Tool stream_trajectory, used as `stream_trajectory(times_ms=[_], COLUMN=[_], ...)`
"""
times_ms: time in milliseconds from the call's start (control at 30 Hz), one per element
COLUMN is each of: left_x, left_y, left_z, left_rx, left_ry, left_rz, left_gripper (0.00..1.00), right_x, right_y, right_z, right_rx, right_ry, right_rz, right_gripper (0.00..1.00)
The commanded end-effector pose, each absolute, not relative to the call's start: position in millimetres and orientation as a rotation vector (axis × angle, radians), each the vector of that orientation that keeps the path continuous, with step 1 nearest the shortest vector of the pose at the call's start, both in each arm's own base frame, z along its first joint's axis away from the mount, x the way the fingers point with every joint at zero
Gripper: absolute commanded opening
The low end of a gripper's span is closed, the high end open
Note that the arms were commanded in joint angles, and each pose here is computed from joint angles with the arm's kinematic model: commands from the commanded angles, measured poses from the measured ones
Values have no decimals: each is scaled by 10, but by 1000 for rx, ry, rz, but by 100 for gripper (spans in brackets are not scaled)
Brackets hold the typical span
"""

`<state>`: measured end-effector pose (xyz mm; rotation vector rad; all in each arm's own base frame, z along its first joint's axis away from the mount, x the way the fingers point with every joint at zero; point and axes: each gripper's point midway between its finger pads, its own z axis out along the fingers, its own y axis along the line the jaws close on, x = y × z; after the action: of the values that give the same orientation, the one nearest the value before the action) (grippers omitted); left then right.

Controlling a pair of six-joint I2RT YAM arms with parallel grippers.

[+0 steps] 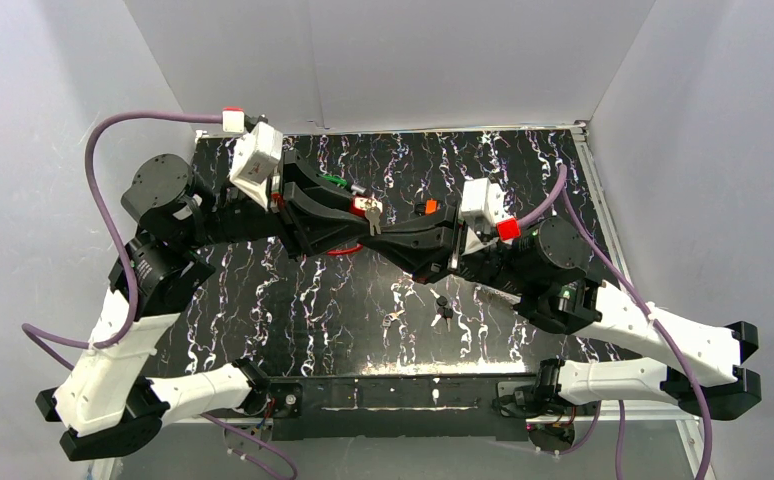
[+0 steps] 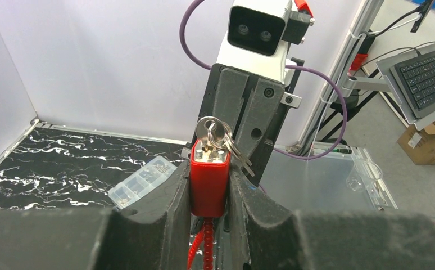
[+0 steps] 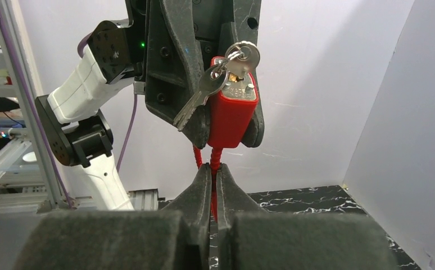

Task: Unlock with the key
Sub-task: Unlock the lock.

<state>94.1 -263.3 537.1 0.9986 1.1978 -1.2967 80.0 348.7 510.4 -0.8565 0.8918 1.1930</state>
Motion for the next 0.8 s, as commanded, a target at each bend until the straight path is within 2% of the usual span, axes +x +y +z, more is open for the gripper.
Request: stream_trajectory(times_ms=[0, 300, 333, 433, 467, 500, 600, 767], left_x=[834, 888, 897, 986, 1027, 1078, 1189, 1417], left_y=[-2549, -2531, -2535, -2561, -2566, -2563, -2546, -2524], left_z=[5632, 5687, 5672, 5583, 5563, 5549, 5554, 5541], left_rx=[1005, 992, 994, 985, 979, 965, 935, 859], left_ry=[1066, 1048, 1048, 1068, 1070, 1076, 1076, 1100], left_rz=[-1277, -1234, -1229, -1198, -1177, -1153, -1092, -999], left_gripper=[0, 0, 0, 0, 0, 0, 0, 0], right_x=[828, 907, 978, 1029, 1036, 1037, 998, 791], right_y=[3534, 3402, 3361, 3187, 3128, 3077, 3019, 3208], right_z=[4994, 4722, 4744, 4949, 5010, 5047, 5052, 5065], right_rx=[-830, -822, -790, -721, -694, -673, -650, -693], right_ry=[953, 1074, 1094, 1042, 1021, 1007, 982, 936], right_rz=[1237, 1185, 1153, 1116, 1113, 1113, 1122, 1187], right_gripper=[1, 1, 11, 62, 69, 72, 74, 60])
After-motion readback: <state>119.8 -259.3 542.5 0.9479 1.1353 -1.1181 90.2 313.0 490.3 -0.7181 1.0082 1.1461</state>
